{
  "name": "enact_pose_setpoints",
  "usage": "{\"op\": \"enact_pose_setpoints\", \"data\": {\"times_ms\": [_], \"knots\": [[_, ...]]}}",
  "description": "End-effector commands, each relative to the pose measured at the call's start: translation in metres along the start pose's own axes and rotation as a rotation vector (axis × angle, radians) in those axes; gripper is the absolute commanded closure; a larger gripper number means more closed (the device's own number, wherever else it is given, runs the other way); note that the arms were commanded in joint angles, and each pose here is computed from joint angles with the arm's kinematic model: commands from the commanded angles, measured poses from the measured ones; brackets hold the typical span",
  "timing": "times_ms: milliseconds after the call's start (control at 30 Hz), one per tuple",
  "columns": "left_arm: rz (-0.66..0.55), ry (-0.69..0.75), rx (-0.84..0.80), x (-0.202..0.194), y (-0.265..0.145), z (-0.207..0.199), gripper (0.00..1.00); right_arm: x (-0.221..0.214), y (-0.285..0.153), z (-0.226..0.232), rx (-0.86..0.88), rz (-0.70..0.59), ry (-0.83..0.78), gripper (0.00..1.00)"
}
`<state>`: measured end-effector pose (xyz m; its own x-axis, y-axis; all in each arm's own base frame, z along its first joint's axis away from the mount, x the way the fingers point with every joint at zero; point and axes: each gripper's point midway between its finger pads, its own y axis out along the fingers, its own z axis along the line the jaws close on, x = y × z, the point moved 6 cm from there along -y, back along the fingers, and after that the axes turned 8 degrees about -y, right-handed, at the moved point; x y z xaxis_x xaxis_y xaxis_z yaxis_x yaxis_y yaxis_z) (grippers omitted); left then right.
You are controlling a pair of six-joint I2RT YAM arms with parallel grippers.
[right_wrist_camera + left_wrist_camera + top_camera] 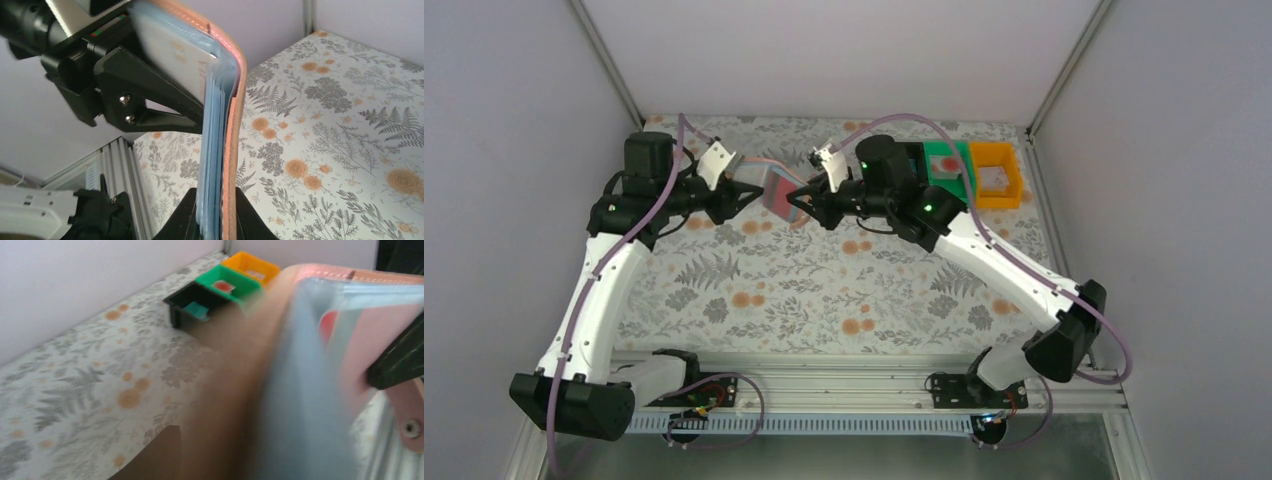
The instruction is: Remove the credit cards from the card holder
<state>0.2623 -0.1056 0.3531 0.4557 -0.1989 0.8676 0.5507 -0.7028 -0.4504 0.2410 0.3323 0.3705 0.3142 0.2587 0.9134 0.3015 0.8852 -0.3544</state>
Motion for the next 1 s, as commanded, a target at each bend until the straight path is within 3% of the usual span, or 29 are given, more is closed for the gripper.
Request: {"op": "enact_pose_setpoints", "data": {"times_ms": [0,100,267,467,633,733,767,867,967], "knots": [[-0.022,0.037,-0.132,0.006,-0.012,-0.019,0.7,0.003,-0.028,0.019,0.139,-0.025,-0.114,0.96],[-0.029,0.065,-0.213,0.008,-0.019,-0.03,0.79,-0.005,-0.036,0.02,0.168,0.009,-0.15,0.96],[-0.058,0.142,-0.424,0.005,-0.035,-0.06,0.79,-0.015,-0.041,0.015,0.187,0.035,-0.166,0.96],[-0.063,0.167,-0.454,0.005,-0.043,-0.068,0.76,-0.013,-0.05,0.013,0.184,0.027,-0.178,0.96],[-0.048,0.162,-0.438,0.001,-0.04,-0.065,0.97,-0.01,-0.059,0.015,0.187,0.014,-0.196,0.96],[-0.045,0.164,-0.434,0.0,-0.04,-0.065,0.98,-0.01,-0.067,0.015,0.181,0.002,-0.206,0.96],[-0.046,0.163,-0.435,0.0,-0.04,-0.065,0.98,-0.01,-0.069,0.013,0.165,-0.006,-0.205,0.94],[-0.051,0.145,-0.423,0.002,-0.039,-0.063,0.98,-0.009,-0.076,-0.01,0.028,-0.024,-0.148,0.67],[-0.039,0.075,-0.29,0.006,-0.03,-0.044,0.98,-0.005,-0.09,-0.031,-0.101,-0.047,-0.065,0.6]]}}
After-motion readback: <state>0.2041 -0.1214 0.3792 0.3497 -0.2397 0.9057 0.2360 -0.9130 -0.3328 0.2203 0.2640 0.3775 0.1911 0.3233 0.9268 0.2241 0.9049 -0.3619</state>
